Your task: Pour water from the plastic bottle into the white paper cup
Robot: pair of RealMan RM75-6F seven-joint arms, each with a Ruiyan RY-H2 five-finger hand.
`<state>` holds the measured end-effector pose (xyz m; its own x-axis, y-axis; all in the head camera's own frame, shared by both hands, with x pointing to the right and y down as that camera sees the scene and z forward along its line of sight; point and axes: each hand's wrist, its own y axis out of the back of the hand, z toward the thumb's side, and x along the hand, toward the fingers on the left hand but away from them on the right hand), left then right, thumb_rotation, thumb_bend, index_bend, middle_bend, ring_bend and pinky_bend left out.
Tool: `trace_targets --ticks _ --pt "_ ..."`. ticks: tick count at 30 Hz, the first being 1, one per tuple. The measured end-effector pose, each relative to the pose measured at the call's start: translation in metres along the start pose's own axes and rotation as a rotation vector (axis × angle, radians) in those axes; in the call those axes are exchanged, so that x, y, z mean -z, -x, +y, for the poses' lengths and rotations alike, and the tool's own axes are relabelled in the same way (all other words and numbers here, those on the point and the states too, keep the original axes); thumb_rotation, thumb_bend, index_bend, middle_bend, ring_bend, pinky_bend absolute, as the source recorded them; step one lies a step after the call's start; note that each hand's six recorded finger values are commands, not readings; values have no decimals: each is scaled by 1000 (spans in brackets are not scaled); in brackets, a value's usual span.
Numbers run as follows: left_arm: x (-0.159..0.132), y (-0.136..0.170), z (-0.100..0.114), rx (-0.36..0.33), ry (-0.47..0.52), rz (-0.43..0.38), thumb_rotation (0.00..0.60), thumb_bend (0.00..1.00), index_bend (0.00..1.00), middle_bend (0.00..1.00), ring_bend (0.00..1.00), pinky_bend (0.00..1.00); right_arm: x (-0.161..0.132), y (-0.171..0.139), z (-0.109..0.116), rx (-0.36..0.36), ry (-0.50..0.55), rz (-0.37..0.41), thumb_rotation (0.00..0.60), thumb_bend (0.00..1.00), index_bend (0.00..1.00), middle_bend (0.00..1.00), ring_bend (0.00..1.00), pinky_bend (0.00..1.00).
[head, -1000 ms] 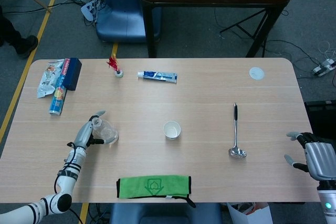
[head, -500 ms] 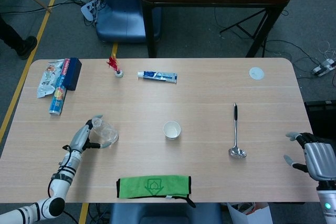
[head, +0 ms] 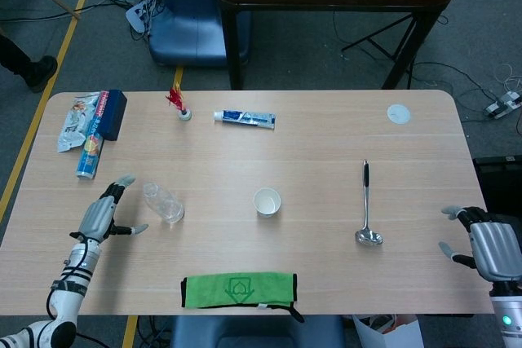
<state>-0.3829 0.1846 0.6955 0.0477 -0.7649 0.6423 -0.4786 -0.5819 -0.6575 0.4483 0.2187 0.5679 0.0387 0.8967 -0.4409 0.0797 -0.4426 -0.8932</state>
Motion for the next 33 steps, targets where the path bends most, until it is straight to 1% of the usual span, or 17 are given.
trace_targets --ticks 5,8,11,15,16,18,20,22,27,30,33 --pt "14 12 19 -68 -172 -25 600 0 15 0 0 96 -2 0 -2 -4 -11 3 600 174 351 416 324 438" --pt "22 21 30 -116 -278 -40 600 0 90 0 0 101 -3 1 -3 -4 -19 3 600 174 351 416 324 438" --pt "30 32 40 -164 -367 -56 600 0 133 0 0 118 -5 2 -4 -5 -29 4 600 174 351 416 324 438" --pt "38 49 48 -217 -428 -69 600 0 214 5 4 159 -7 4 -7 -8 -45 3 600 174 351 416 323 438" --pt "40 52 50 -229 -434 -72 600 0 257 22 18 169 -7 5 -7 -9 -48 1 600 174 351 416 323 438" --pt "43 62 54 -256 -453 -79 600 0 310 58 42 179 -7 6 -9 -13 -54 -2 600 174 351 416 323 438" --pt "46 70 57 -274 -488 -83 600 0 342 89 58 184 -8 7 -9 -14 -63 -4 600 174 351 416 324 438" --pt "48 75 58 -275 -530 -78 600 0 370 124 81 187 -7 9 -10 -14 -71 -8 600 174 351 416 324 438" --pt "52 92 58 -258 -673 -37 600 0 395 154 93 194 -6 12 -11 -18 -79 -21 600 174 351 416 324 438" --pt "50 103 56 -232 -723 -5 600 0 414 185 108 197 -4 12 -11 -23 -80 -29 600 174 351 416 323 438" --pt "50 115 53 -203 -754 28 600 0 416 189 112 198 -1 12 -11 -26 -82 -38 600 174 351 416 323 438"
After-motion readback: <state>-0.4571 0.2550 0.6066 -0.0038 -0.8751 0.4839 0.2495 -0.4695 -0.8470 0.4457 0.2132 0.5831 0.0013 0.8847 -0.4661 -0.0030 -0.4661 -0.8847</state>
